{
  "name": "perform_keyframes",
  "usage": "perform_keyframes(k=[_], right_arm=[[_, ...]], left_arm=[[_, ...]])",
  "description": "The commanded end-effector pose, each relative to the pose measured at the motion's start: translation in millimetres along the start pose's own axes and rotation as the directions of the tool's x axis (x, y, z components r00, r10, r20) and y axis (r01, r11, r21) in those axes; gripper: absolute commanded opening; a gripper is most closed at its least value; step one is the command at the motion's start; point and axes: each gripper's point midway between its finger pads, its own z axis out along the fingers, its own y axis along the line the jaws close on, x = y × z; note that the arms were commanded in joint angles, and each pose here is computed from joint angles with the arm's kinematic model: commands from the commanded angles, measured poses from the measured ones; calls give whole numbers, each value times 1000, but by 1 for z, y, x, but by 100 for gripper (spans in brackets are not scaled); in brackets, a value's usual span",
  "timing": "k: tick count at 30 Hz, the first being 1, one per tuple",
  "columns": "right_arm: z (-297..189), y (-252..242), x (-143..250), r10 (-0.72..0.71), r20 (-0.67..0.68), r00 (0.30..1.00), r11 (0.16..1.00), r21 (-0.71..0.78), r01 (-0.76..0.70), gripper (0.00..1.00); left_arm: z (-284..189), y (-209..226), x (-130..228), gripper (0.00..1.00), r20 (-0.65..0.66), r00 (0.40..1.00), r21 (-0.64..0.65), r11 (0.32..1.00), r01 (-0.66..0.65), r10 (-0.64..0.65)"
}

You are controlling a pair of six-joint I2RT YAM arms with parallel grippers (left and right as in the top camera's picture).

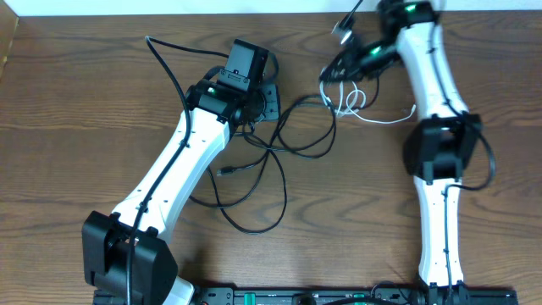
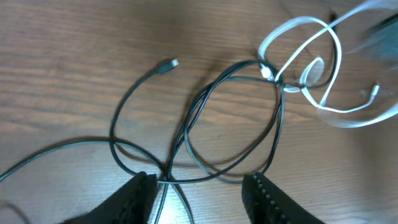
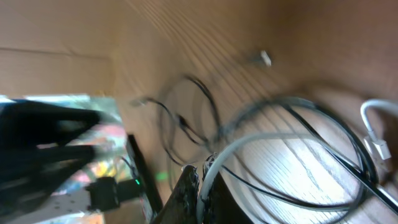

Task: Untangle cables

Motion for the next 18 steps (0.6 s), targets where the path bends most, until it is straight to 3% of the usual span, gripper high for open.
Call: perform_keyframes(k=[1, 9, 18], right_arm=[[-80, 115, -20, -204, 208, 957, 973, -68, 223, 1], [-147, 185, -12, -320, 345, 882, 943, 30, 330, 1], [-155, 195, -4, -303, 353, 885, 949, 29, 314, 1]], left_arm=[[5, -13, 1, 56, -17, 1000, 78, 997, -6, 7], [13, -65, -20, 63, 42, 998, 345, 936, -64, 53], [27, -122, -45, 67, 202, 971, 552, 803, -223, 130]])
